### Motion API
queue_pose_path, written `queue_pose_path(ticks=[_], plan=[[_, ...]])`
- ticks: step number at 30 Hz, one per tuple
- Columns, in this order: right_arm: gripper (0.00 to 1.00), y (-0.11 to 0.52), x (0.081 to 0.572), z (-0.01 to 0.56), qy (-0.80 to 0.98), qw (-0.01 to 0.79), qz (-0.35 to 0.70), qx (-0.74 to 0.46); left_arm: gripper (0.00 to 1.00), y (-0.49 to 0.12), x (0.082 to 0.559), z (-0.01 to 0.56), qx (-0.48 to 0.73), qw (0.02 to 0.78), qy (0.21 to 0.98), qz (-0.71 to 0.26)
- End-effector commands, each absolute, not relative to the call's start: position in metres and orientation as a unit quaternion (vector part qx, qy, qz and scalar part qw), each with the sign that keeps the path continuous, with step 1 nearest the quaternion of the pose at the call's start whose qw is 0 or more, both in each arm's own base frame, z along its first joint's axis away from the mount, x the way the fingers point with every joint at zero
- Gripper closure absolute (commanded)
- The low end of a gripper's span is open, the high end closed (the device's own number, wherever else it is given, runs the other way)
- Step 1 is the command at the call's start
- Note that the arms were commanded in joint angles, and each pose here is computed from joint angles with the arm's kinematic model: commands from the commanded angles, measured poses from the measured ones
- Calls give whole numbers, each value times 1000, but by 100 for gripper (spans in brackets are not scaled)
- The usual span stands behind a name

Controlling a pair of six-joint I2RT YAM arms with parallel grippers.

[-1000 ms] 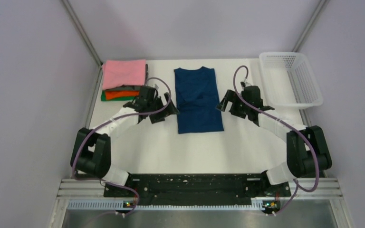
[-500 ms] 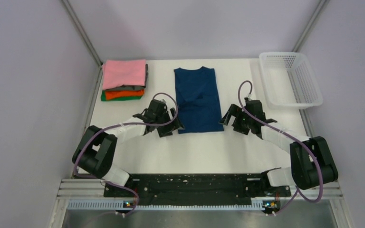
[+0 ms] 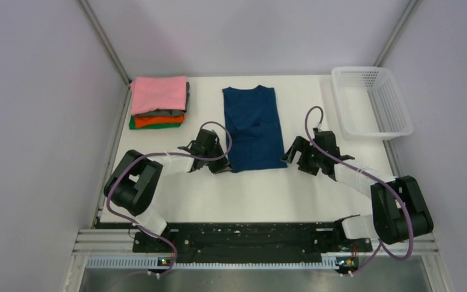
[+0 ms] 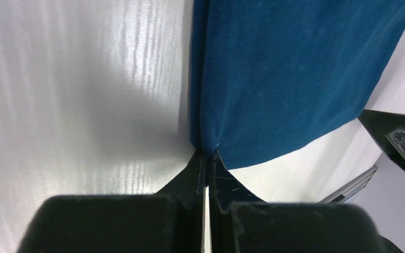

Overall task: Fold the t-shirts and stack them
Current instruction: Grab one side of the 2/3 rectangular tshirt with both arms, then fold the long partially folded tshirt into a neat square

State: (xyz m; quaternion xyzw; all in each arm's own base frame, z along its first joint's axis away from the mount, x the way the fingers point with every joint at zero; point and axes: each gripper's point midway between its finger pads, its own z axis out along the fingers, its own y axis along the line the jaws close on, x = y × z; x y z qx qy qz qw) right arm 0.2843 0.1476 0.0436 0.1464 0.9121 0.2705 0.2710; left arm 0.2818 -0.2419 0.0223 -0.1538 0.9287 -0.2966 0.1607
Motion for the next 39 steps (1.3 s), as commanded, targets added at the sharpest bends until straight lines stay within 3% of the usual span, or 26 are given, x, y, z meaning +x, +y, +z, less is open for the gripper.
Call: queue_pose_path(ticks=[1, 5, 13, 16, 19, 24, 30, 35, 39], plan=[[10, 150, 291, 51, 908, 288, 269, 142, 100, -244, 273, 7, -152, 143, 937, -280], [21, 154, 289, 42, 918, 273, 255, 132, 100, -241, 272, 5, -155, 145, 939, -271], [53, 164, 289, 22, 930, 250, 240, 121, 100, -237, 269, 7, -158, 150, 938, -268], [72, 164, 287, 18, 932, 244, 237, 123, 100, -236, 269, 8, -159, 153, 938, -267], [100, 164, 285, 16, 934, 243, 233, 119, 100, -237, 269, 11, -154, 157, 937, -270], [100, 169, 267, 24, 938, 226, 245, 90, 100, -237, 252, 19, -138, 159, 939, -271], [100, 167, 191, 42, 944, 182, 272, 47, 100, -222, 193, 34, -111, 183, 949, -230], [100, 158, 130, 42, 942, 145, 301, 39, 100, -224, 142, 42, -100, 175, 938, -281], [100, 181, 121, 96, 898, 180, 401, 0, 100, -235, 126, 77, -70, 191, 919, -339]])
